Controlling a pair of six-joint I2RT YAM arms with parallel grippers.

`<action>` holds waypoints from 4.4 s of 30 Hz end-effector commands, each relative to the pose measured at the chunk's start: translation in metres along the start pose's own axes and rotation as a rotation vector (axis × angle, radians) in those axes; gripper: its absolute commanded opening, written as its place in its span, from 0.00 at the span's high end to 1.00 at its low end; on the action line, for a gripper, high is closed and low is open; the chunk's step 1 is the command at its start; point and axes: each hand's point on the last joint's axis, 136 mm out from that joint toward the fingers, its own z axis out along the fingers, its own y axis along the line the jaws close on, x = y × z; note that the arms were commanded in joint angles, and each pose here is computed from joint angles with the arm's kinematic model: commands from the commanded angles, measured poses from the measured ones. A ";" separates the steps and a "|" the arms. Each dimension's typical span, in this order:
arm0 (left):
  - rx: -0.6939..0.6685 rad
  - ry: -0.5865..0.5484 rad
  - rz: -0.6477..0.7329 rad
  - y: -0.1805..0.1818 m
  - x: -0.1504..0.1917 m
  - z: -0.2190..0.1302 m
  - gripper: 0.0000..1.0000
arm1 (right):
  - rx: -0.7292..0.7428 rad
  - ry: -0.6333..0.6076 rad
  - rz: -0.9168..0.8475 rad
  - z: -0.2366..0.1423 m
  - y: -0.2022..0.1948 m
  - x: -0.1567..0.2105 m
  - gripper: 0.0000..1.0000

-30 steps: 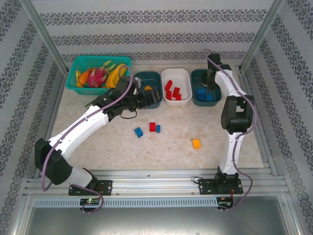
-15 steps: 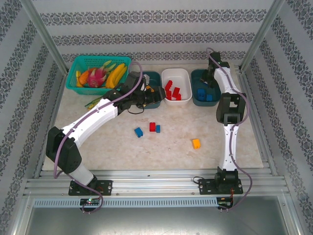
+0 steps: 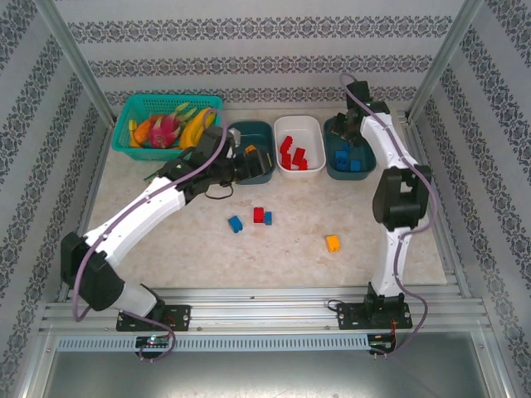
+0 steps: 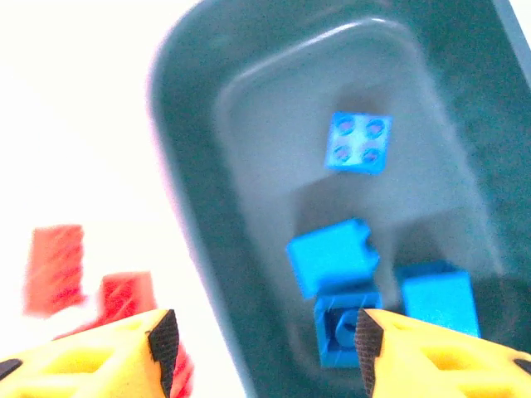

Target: Sort the legos into containers by color

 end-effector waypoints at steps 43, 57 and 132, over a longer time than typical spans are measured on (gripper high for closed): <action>-0.326 -0.184 -0.269 0.157 0.091 -0.164 0.11 | -0.177 0.421 -0.909 0.018 0.192 0.389 0.55; -0.003 -0.077 -0.128 0.063 0.050 -0.107 0.12 | -0.233 0.197 -0.629 -0.060 0.173 0.252 0.73; -0.218 0.689 -0.036 -0.055 0.245 0.185 0.12 | -0.356 -0.189 -0.023 -0.237 -0.041 0.178 0.23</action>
